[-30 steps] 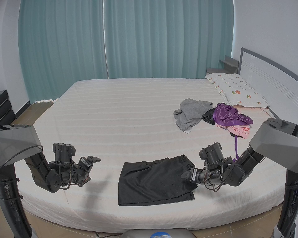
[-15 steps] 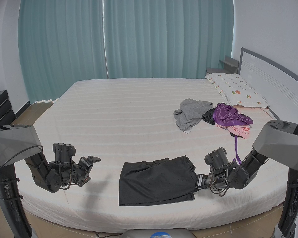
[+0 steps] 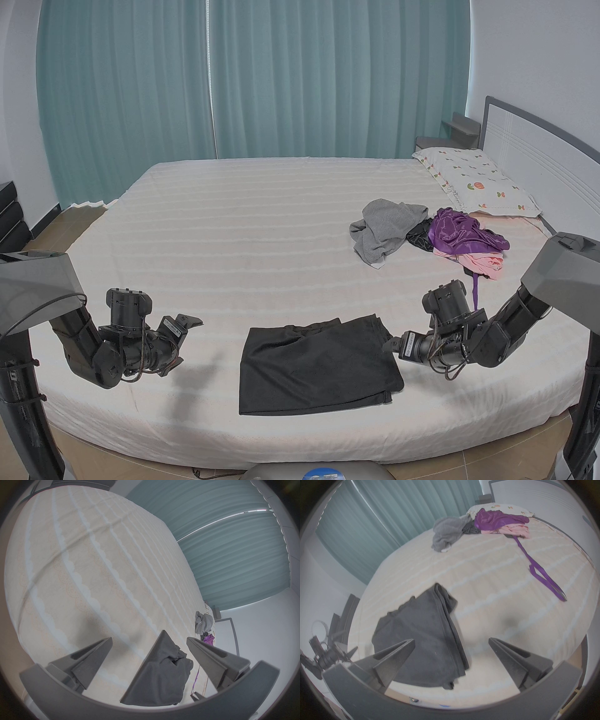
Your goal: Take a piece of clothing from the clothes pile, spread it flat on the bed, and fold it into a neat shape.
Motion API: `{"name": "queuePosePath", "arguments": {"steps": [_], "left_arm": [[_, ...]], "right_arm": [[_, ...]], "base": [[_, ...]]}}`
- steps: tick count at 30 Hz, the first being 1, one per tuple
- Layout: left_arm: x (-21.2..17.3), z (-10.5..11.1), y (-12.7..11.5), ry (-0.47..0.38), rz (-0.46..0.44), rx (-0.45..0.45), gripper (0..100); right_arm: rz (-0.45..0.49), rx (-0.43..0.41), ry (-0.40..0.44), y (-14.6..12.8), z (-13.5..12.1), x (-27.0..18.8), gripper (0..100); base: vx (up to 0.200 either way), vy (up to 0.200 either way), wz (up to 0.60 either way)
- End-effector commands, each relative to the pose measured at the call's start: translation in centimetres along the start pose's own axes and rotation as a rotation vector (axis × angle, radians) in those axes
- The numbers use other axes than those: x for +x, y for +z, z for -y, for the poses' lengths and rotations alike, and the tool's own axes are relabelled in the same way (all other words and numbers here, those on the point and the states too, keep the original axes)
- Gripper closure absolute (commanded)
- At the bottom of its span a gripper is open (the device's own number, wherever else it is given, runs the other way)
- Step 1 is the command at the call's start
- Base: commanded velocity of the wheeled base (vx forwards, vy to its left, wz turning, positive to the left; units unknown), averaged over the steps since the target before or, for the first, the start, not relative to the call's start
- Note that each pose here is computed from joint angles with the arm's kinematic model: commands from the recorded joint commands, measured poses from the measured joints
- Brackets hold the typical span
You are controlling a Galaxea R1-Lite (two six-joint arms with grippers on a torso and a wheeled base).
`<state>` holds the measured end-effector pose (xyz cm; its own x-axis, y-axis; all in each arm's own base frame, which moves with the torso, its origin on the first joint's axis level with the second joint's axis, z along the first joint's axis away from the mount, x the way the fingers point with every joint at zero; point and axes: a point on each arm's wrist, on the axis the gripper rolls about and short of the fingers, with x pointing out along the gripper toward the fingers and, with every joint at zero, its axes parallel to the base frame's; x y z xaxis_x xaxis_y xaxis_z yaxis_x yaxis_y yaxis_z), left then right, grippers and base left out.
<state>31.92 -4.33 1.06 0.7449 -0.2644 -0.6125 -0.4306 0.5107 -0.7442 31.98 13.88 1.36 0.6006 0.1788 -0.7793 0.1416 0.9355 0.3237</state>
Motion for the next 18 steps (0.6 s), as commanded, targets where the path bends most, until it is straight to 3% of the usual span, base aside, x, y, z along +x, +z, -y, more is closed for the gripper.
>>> {"name": "queuePosePath", "arguments": {"steps": [1, 18], "left_arm": [[0.0, -0.1, 0.0, 0.002, -0.001, -0.001, 0], [0.2, 0.0, 0.0, 0.001, -0.001, 0.0, 0]], "right_arm": [[0.048, 0.042, 0.009, 2.1, -0.1, 1.4, 0], [0.085, 0.108, 0.046, 4.5, -3.0, 10.8, 0]], "base": [[0.0, 0.0, 0.0], [0.0, 0.0, 0.0]]}}
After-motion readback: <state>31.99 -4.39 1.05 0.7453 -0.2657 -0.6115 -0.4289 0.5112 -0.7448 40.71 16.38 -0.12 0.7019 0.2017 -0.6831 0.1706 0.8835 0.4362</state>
